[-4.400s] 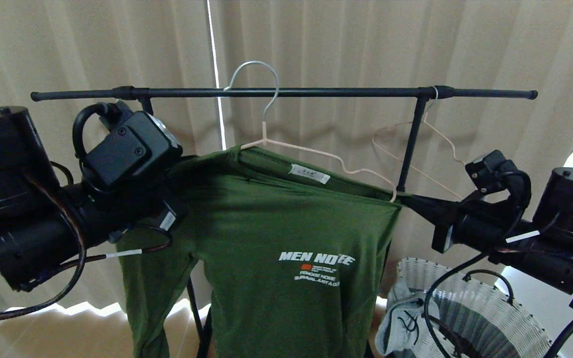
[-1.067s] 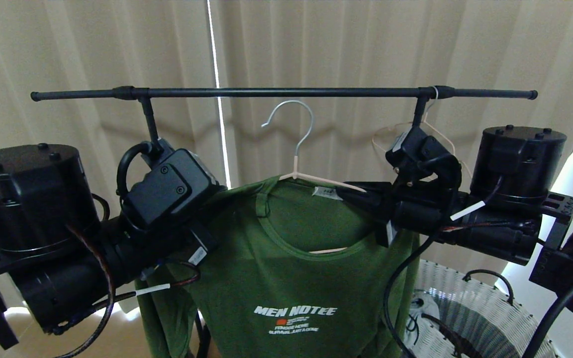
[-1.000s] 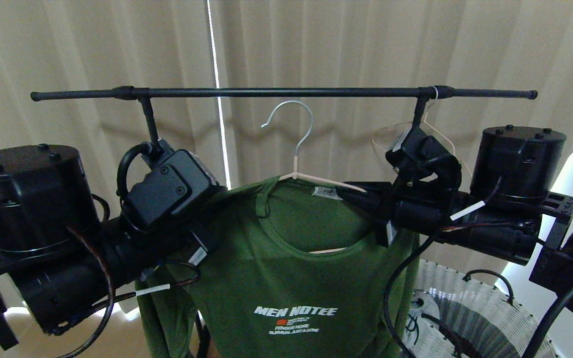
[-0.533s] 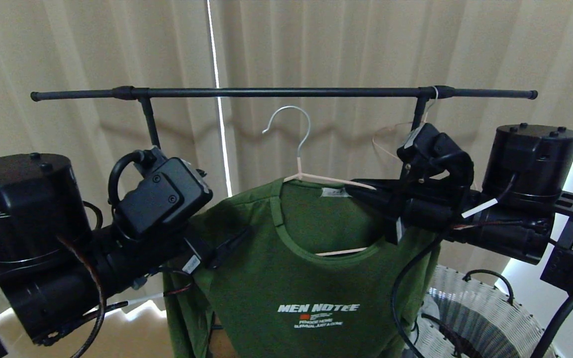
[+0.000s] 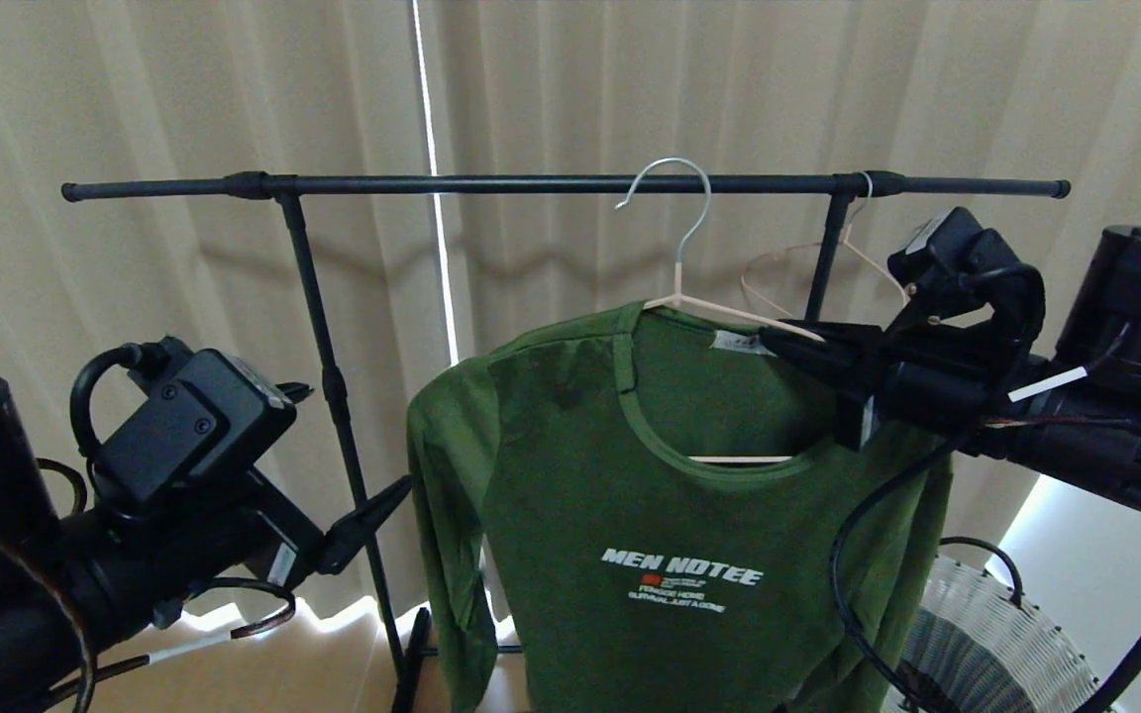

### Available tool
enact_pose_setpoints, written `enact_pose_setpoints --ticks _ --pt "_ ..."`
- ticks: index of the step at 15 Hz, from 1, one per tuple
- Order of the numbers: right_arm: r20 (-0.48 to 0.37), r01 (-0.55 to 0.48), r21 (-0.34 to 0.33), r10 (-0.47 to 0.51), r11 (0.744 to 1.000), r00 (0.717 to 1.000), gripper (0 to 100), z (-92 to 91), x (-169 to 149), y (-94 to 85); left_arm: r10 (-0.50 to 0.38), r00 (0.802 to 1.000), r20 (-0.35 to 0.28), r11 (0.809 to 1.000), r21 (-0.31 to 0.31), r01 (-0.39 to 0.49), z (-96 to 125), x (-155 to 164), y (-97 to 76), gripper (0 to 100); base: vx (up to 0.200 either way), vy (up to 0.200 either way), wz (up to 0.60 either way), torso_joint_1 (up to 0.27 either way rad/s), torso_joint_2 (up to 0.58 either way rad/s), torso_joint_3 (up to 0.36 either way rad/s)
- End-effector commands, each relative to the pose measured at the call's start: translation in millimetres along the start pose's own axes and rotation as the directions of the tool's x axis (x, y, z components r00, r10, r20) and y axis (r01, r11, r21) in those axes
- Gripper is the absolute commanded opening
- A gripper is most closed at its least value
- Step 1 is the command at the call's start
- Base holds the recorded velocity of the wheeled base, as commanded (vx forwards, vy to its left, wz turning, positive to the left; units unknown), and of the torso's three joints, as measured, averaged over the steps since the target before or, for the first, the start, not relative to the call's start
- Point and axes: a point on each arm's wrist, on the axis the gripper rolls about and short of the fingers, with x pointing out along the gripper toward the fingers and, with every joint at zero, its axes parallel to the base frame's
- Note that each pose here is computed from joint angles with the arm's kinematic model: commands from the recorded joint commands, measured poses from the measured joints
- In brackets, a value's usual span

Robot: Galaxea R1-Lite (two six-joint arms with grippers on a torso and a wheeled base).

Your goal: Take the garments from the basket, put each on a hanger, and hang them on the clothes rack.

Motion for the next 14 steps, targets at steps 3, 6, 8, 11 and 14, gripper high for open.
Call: enact_pose_setpoints --ticks 3,6,8,11,14 --pt "0.056 0.013 -0.013 -0.012 1.000 0.998 0 14.8 -15.4 -1.3 -0.048 0.997 -0.064 0.996 -0.079 0.043 -16.5 13.3 -1.0 100 0.000 0.000 0.00 0.000 0.00 0.000" --pt "0.071 0.000 -0.017 0.001 1.000 0.997 0 17.8 -24.4 4.0 -0.088 0.995 -0.052 0.993 -0.080 0.084 -15.2 21.5 -2.1 100 0.000 0.000 0.00 0.000 0.00 0.000" --pt "0.088 -0.015 -0.021 0.017 1.000 0.996 0 22.2 -26.5 8.5 -0.093 0.994 -0.054 0.993 -0.080 0.089 -14.7 25.9 -2.3 100 0.000 0.000 0.00 0.000 0.00 0.000" --pt "0.098 -0.023 -0.024 0.025 0.999 0.995 0 25.0 -27.5 11.2 -0.090 0.995 -0.049 0.993 -0.079 0.086 -12.4 28.6 -1.4 0 0.000 0.000 0.00 0.000 0.00 0.000" --pt "0.092 -0.012 -0.024 0.014 1.000 0.996 0 23.7 -27.8 10.2 -0.069 0.995 -0.073 0.994 -0.091 0.062 -19.6 24.0 1.6 0 0.000 0.000 0.00 0.000 0.00 0.000"
